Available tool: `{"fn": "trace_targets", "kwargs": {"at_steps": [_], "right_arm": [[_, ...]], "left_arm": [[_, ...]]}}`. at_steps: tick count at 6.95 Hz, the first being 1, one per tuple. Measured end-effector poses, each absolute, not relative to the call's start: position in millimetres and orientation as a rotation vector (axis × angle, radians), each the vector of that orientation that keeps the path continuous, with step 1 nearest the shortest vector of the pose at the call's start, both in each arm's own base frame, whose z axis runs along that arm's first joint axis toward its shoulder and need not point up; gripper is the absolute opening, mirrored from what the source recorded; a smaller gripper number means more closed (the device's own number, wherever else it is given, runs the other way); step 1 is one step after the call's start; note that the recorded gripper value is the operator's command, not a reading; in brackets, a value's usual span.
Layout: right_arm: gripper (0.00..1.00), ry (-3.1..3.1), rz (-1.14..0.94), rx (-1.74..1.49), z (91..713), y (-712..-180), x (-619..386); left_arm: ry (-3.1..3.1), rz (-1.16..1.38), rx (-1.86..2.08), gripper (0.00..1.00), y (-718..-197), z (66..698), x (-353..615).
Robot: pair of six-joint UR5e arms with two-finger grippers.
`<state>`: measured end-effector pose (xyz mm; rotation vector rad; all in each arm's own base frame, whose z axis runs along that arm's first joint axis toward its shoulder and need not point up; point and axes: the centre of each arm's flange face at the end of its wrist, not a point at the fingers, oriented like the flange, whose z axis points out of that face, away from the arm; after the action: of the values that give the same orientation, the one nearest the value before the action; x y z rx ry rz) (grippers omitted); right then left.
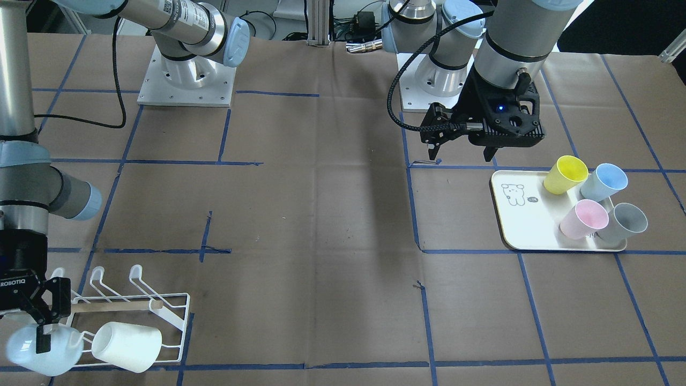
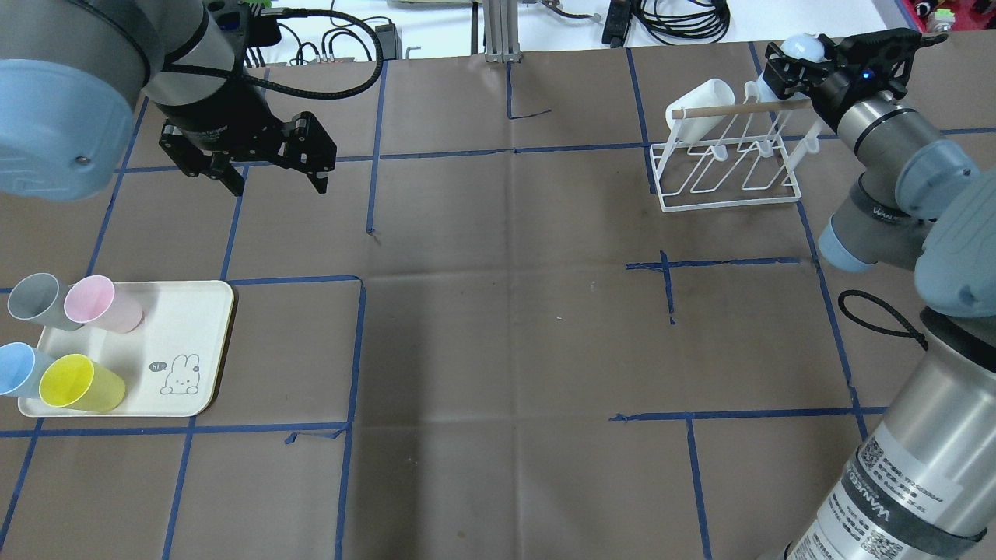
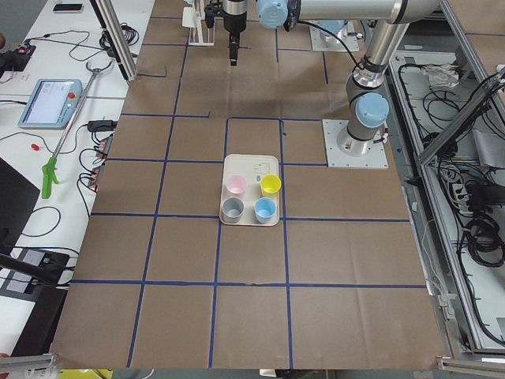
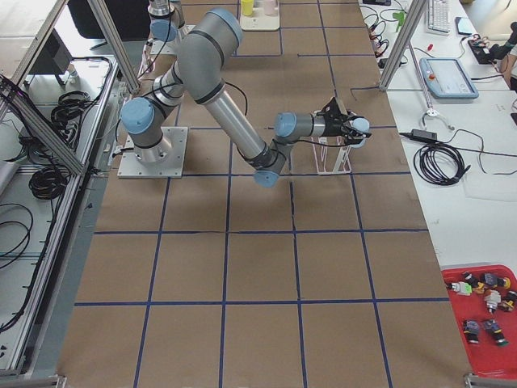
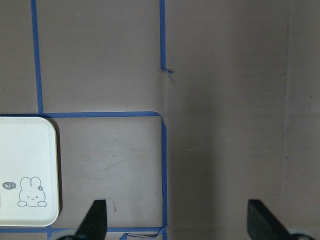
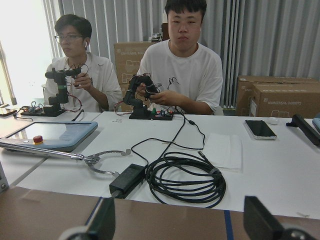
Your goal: Transfer IKEA cup to right arm and place on rack
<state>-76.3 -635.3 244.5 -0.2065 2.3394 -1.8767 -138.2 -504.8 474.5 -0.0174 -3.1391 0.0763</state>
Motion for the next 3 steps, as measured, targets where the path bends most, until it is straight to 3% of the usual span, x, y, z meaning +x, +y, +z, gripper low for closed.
{"fn": "trace_targets", "kwargs": {"at_steps": [3], "right_arm": [[1.0,2.324,-1.884,-0.221,252.1,-635.8,-75.6]], "left_arm": [[-3.138,0.084,-0.004,0.99,-504.4,475.9,-138.2]]}}
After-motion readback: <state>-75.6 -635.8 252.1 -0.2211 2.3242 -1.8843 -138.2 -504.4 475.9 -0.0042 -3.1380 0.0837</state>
